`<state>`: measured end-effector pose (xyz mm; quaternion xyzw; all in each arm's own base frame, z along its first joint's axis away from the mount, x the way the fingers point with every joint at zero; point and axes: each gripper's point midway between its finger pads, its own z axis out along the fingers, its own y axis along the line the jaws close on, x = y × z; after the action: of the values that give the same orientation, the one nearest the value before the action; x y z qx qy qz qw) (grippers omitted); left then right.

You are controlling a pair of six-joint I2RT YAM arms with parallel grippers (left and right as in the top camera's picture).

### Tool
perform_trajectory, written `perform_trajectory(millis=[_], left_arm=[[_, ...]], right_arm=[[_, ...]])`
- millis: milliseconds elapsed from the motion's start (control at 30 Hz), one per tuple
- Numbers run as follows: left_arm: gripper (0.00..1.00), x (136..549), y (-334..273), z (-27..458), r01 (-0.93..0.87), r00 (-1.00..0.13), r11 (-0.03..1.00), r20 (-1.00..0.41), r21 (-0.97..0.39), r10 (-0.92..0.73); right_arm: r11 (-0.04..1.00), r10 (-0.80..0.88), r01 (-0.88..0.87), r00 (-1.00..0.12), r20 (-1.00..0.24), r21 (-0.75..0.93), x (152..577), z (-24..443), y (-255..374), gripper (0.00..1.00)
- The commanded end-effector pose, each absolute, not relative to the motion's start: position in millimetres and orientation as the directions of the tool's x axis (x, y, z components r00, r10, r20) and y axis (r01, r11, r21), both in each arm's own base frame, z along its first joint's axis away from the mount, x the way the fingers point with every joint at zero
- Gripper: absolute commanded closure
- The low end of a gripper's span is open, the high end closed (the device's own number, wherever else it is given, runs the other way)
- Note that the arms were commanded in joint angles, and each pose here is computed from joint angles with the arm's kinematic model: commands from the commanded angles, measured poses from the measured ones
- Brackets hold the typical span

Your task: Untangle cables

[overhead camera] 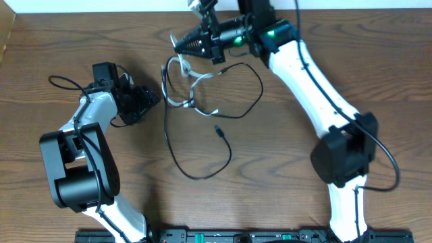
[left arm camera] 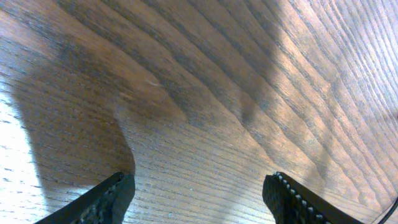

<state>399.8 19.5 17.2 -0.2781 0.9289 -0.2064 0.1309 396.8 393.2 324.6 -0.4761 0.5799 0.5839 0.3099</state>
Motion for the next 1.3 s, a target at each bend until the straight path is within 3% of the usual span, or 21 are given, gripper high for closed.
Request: perform_trajectory(millis=[0, 100, 167, 267, 367, 567, 700, 800, 933, 1100, 1267], left_arm=[[0.28, 392.9, 16.2, 9.0, -0.458, -0.824, 0.763, -0.104, -0.456, -0.558], [0.27, 392.9, 16.2, 9.0, -0.459, -0.823, 0.762, -0.104, -0.456, -0.558], [0.28, 392.9, 16.2, 9.0, -0.459, -0.824, 0.763, -0.104, -0.456, -0.558], [0.27, 393.0, 15.8, 9.6, -0.457, -0.824, 0.762, -0.104, -0.459, -0.557], [0.27, 396.6, 2.7, 27.5, -0.321, -0.872, 0.767, -0.142, -0.555, -0.467], [0.22, 394.3, -30.9, 101.1, 0.081, -0.905, 0.545, -0.291, -0.835, -0.311], [0.20, 383.1, -38.6, 136.1, 0.290, -0.871, 0.379, -0.406, -0.879, -0.275], [0.17, 384.1, -41.1, 148.0, 0.362, -0.847, 0.335, -0.457, -0.870, -0.272], [0.14, 388.0, -49.3, 149.8, 0.411, -0.831, 0.340, -0.501, -0.846, -0.242], [0.14, 397.3, -56.0, 153.0, 0.447, -0.813, 0.349, -0.537, -0.824, -0.226], [0.14, 410.4, -56.0, 143.2, 0.418, -0.811, 0.430, -0.542, -0.800, -0.220]], right_arm=[[-0.169, -0.122, -0.958, -0.214, -0.969, 0.233, 376.7, 380.1, 386.1, 0.99], [-0.169, -0.087, -0.972, -0.149, -0.985, 0.162, 369.8, 403.0, 381.4, 0.99], [-0.105, -0.083, -0.983, -0.139, -0.987, 0.148, 377.9, 406.4, 381.8, 0.99], [0.002, -0.099, -0.977, -0.213, -0.972, 0.214, 392.9, 399.3, 385.1, 0.99], [-0.014, -0.120, -0.967, -0.249, -0.961, 0.253, 388.4, 392.7, 384.5, 0.99], [-0.024, -0.132, -0.961, -0.271, -0.954, 0.276, 385.6, 389.7, 383.6, 0.99], [-0.028, -0.134, -0.960, -0.274, -0.952, 0.280, 384.6, 389.3, 383.6, 0.99], [-0.075, -0.132, -0.962, -0.250, -0.959, 0.261, 376.8, 391.6, 384.5, 0.99], [-0.137, -0.126, -0.966, -0.201, -0.971, 0.218, 366.7, 394.2, 384.8, 0.99], [-0.157, -0.133, -0.949, -0.253, -0.958, 0.272, 361.8, 395.9, 385.3, 0.99], [-0.211, -0.125, -0.931, -0.278, -0.953, 0.299, 352.1, 405.4, 387.4, 0.99]])
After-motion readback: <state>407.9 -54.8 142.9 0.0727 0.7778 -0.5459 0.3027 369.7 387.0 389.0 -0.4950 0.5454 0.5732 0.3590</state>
